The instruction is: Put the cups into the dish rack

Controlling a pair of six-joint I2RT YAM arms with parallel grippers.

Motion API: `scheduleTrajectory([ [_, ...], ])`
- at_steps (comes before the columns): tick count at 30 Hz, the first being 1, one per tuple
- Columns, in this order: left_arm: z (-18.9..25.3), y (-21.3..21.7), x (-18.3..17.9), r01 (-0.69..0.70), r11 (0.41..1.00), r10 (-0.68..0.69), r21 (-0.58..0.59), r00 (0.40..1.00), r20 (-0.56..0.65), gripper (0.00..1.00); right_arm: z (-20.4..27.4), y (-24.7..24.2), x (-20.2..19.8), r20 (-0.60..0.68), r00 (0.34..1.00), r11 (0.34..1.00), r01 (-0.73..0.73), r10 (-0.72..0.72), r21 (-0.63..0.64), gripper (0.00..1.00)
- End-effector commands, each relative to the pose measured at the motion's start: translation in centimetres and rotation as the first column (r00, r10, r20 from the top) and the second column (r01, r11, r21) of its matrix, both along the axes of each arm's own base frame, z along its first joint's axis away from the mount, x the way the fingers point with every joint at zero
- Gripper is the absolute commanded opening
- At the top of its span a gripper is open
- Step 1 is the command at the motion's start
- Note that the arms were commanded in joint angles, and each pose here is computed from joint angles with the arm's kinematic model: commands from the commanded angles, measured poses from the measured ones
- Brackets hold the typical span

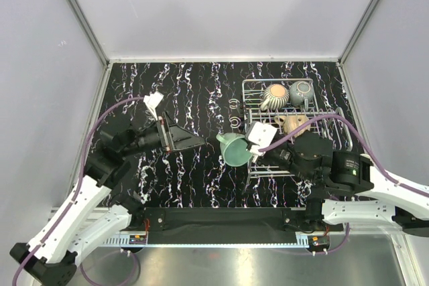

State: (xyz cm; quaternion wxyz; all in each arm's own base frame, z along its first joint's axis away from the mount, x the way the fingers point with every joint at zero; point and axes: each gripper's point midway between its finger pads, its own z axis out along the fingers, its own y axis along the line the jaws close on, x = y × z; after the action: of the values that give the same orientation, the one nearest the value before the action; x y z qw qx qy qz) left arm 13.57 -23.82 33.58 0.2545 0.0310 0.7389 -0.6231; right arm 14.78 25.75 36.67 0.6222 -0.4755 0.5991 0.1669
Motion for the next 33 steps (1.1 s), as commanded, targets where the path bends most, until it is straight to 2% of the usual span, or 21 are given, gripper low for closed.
scheduleTrajectory([
  [1, 4.9, -1.7, -2.9, 0.169, 0.962, -0.167, -0.213, 0.986, 0.027, 0.86, 2.2, -0.1, 0.5, 0.132, 0.991, 1.000, -0.015, 0.017, -0.013, 0.00],
  [2, 4.4, -2.2, -3.0, 0.175, 0.957, -0.190, -0.231, 0.981, -0.044, 0.86, 2.5, -0.3, 0.6, 0.153, 0.988, 1.000, -0.014, 0.015, -0.007, 0.00],
  [3, 4.2, -2.8, -3.7, 0.203, 0.949, -0.226, -0.242, 0.972, -0.071, 0.85, 2.1, -0.5, 0.8, 0.196, 0.980, 0.999, -0.016, 0.024, -0.041, 0.00],
  [9, 3.4, -6.2, -6.1, 0.288, 0.911, -0.360, -0.294, 0.904, -0.231, 0.86, 3.5, -3.1, 0.5, 0.375, 0.926, 0.998, -0.027, 0.048, -0.061, 0.00],
  [16, 5.5, -8.6, -7.4, 0.329, 0.871, -0.431, -0.366, 0.868, -0.248, 0.86, 4.1, -5.5, -1.0, 0.480, 0.869, 0.992, -0.088, 0.123, -0.096, 0.00],
  [18, 6.3, -9.0, -7.9, 0.348, 0.856, -0.458, -0.384, 0.854, -0.246, 0.85, 3.5, -5.5, -1.5, 0.502, 0.846, 0.981, -0.121, 0.181, -0.151, 0.00],
  [27, 7.9, -11.4, -8.1, 0.327, 0.855, -0.471, -0.402, 0.815, -0.337, 0.79, 2.5, -6.2, -2.3, 0.541, 0.788, 0.944, -0.152, 0.295, -0.294, 0.00],
  [33, 6.4, -12.5, -8.4, 0.313, 0.886, -0.444, -0.341, 0.783, -0.435, 0.71, 2.9, -6.4, -2.3, 0.605, 0.737, 0.943, -0.138, 0.302, -0.303, 0.00],
])
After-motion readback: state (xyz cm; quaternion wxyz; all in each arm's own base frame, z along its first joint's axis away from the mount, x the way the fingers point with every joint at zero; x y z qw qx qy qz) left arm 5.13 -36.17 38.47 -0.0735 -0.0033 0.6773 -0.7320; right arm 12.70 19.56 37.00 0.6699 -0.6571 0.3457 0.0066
